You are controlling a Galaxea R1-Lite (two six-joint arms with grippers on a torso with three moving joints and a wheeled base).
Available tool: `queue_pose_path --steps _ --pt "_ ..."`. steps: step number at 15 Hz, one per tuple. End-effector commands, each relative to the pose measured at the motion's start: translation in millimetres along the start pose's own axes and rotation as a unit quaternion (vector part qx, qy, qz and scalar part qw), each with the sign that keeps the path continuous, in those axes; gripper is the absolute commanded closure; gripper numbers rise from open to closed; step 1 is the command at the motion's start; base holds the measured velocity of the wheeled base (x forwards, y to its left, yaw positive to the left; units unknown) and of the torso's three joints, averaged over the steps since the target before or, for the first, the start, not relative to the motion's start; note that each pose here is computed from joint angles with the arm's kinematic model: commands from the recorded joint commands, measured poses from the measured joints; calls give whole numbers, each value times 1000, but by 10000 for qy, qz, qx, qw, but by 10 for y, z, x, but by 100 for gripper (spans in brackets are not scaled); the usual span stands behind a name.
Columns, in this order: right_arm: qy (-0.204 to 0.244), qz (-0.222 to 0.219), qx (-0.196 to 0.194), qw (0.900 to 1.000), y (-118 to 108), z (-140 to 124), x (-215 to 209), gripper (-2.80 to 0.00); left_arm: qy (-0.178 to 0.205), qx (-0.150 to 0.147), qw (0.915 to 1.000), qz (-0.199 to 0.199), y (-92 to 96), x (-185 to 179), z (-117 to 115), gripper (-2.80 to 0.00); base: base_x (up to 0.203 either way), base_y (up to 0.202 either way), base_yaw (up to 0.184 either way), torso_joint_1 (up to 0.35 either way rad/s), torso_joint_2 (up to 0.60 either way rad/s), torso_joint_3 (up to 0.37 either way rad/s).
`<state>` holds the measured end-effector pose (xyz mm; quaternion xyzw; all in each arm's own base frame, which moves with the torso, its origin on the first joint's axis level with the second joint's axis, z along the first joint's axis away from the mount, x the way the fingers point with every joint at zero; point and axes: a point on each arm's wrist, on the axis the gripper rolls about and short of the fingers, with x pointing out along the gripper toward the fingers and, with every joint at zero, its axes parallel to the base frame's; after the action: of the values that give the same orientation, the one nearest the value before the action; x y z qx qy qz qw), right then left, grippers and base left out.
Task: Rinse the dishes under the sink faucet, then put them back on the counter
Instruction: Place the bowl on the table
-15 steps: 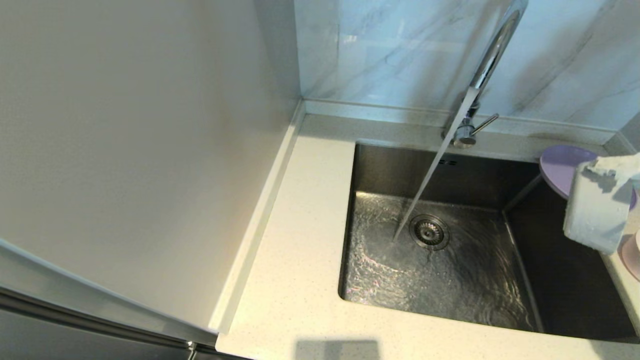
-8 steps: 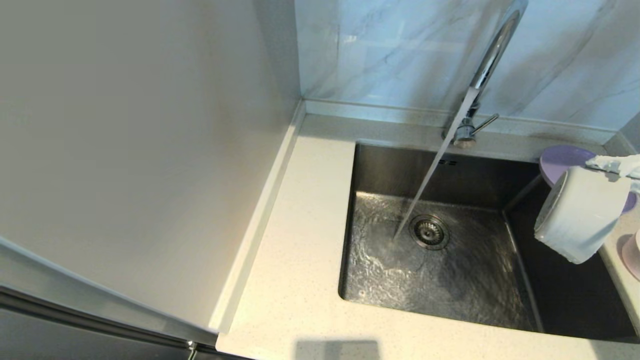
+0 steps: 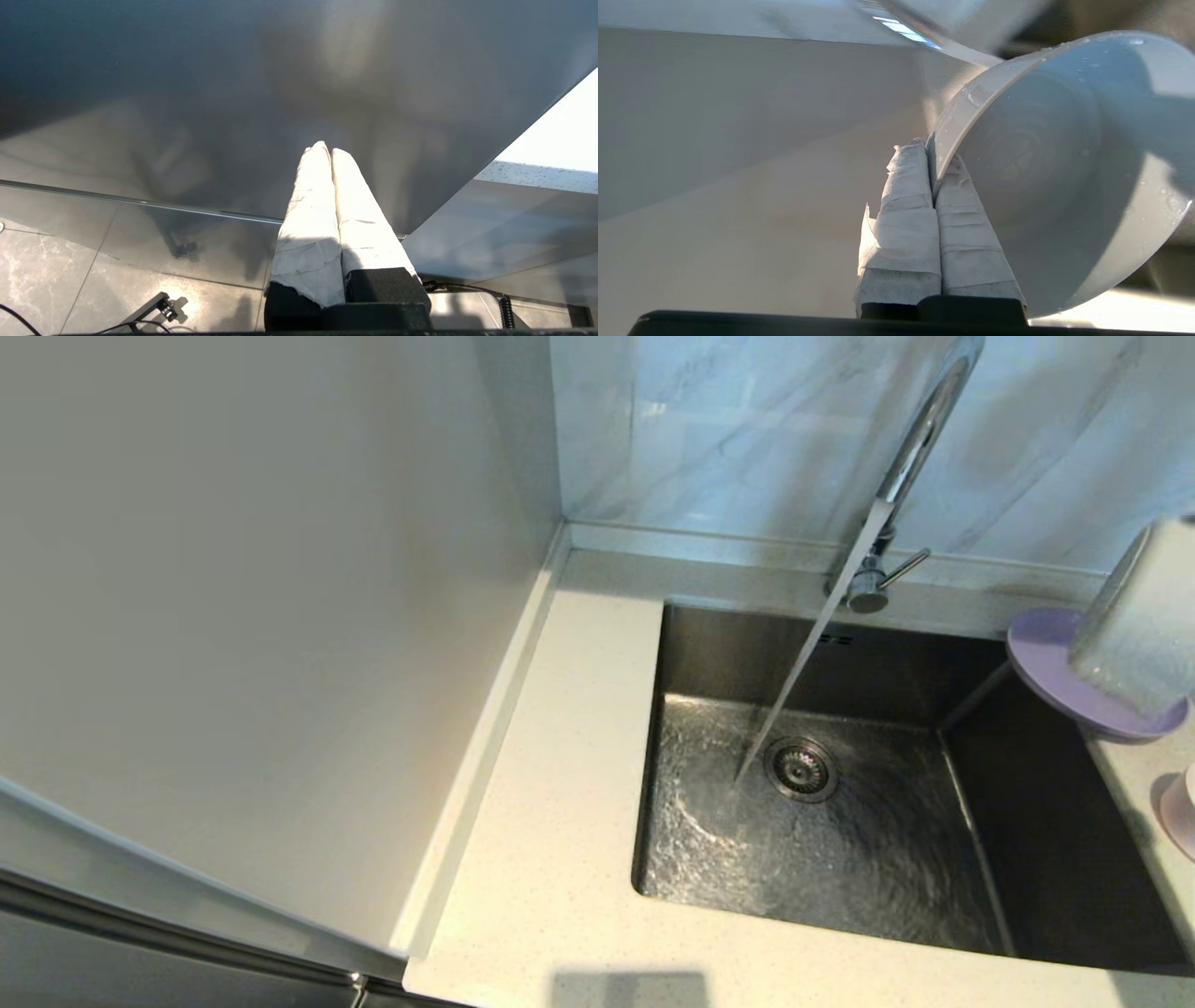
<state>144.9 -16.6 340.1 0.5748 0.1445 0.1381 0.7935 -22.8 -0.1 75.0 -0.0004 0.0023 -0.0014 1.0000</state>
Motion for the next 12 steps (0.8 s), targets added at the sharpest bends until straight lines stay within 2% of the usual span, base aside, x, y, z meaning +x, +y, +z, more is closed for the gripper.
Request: queue_pose_path --steps 1,2,3,5,6,7,8,9,11,12 --pt "309 -751 521 9953 -544 -139 83 0 0 -3 10000 -2 0 0 0 0 0 0 0 0 0 0" --pt "363 -909 563 9936 -667 -183 83 0 0 -3 10000 -2 0 0 0 0 0 0 0 0 0 0" --pt "353 -919 484 9940 -690 -194 77 0 0 -3 10000 -2 0 0 0 0 0 0 0 0 0 0" --pt "97 -559 11 9984 -432 -126 23 0 0 -3 10000 -2 0 0 0 0 0 0 0 0 0 0" --pt "-118 -262 -427 9987 -203 -92 -57 0 0 -3 10000 -2 0 0 0 0 0 0 0 0 0 0" --pt "-279 -110 -876 9957 -72 -102 -147 0 0 -3 10000 -2 0 0 0 0 0 0 0 0 0 0" --pt "-302 -165 -927 9951 -80 -115 -164 0 0 -3 10000 -2 0 0 0 0 0 0 0 0 0 0" --pt "-214 -387 -782 9960 -193 -140 -143 0 0 -3 10000 -2 0 0 0 0 0 0 0 0 0 0" --pt "22 -1083 -326 9936 -515 -209 -83 0 0 -3 10000 -2 0 0 0 0 0 0 0 0 0 0" --pt "3 -1507 -126 9885 -631 -235 -75 0 0 -3 10000 -2 0 0 0 0 0 0 0 0 0 0"
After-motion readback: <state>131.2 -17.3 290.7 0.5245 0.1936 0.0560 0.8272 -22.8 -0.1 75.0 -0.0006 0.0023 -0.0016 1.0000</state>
